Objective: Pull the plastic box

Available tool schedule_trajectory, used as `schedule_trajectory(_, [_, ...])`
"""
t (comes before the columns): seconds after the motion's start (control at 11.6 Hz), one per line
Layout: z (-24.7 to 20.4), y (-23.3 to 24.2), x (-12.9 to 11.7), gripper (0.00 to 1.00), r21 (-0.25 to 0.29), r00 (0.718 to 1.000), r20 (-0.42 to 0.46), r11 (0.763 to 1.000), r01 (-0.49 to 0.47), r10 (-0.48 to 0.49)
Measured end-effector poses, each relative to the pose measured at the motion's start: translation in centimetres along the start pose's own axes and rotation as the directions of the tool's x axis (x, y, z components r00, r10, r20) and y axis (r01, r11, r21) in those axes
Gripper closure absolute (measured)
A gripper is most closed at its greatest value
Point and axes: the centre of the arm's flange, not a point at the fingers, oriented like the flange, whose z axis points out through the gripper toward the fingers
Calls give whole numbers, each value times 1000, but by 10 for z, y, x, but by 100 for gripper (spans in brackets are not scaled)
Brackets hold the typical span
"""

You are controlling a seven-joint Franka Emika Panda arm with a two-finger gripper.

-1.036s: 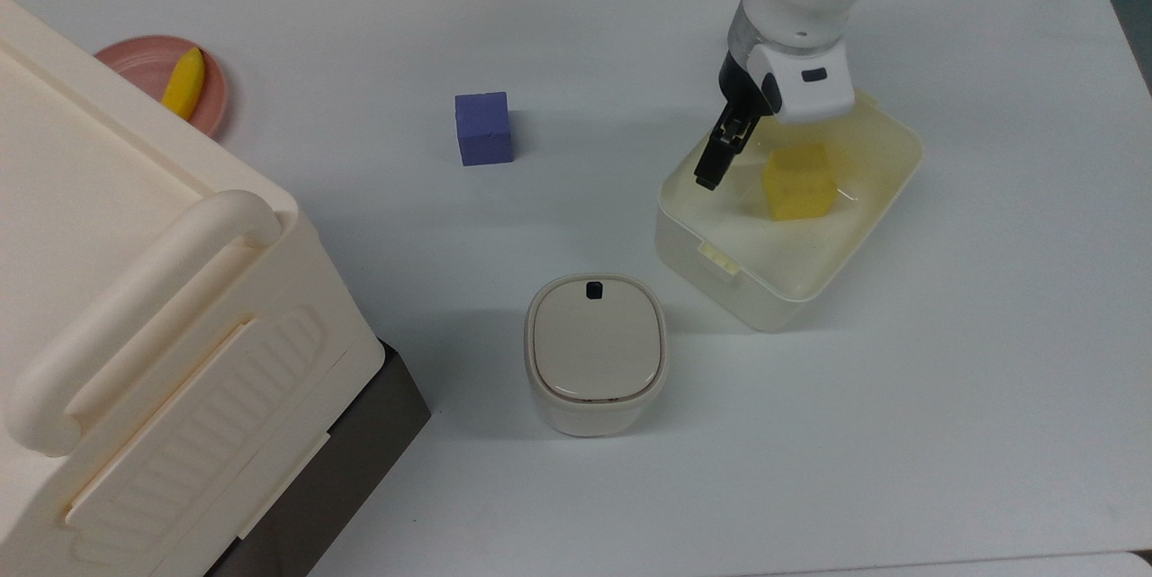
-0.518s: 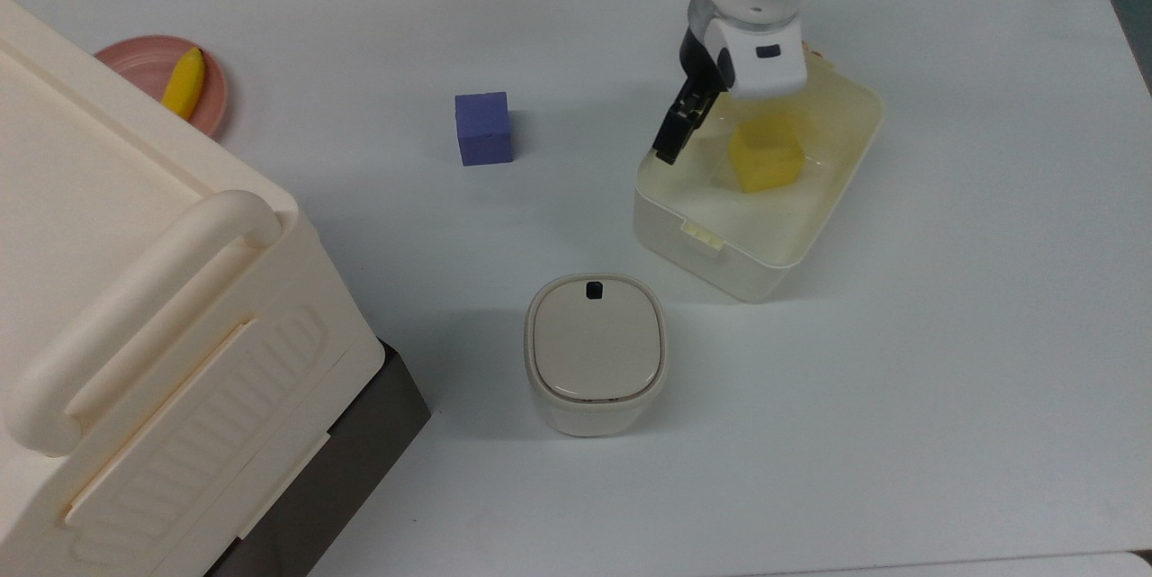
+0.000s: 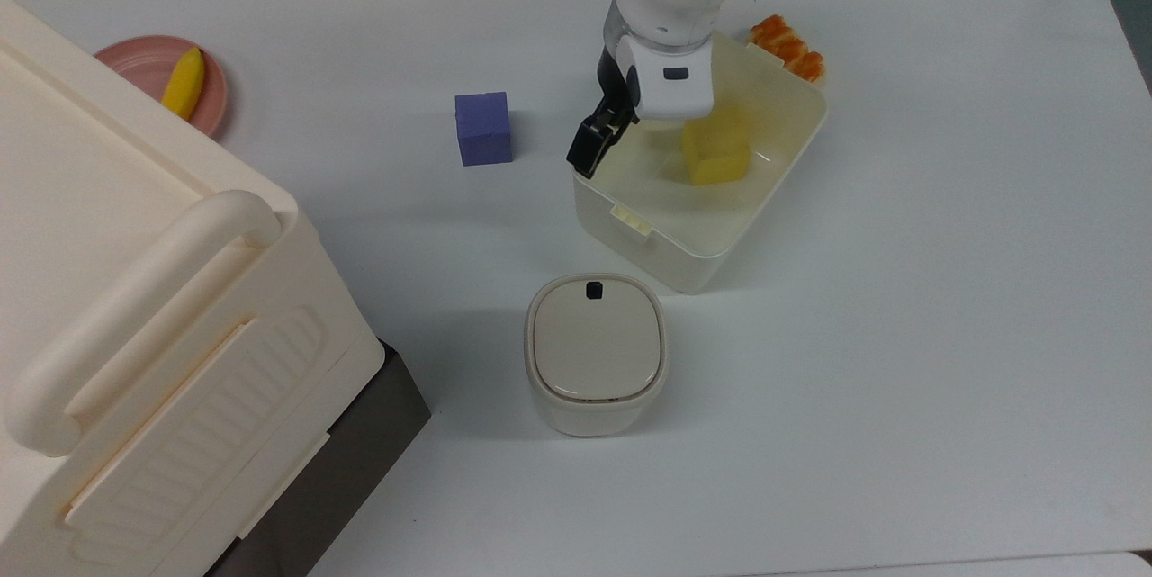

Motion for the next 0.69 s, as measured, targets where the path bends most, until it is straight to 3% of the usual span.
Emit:
schedule_trajectory(0.43, [-18,-1,2,0,-15,999,-29,1000,-25,24])
schedule_trajectory(0.69, [-81,-23,21,0,1,961,-156,973,-231,229])
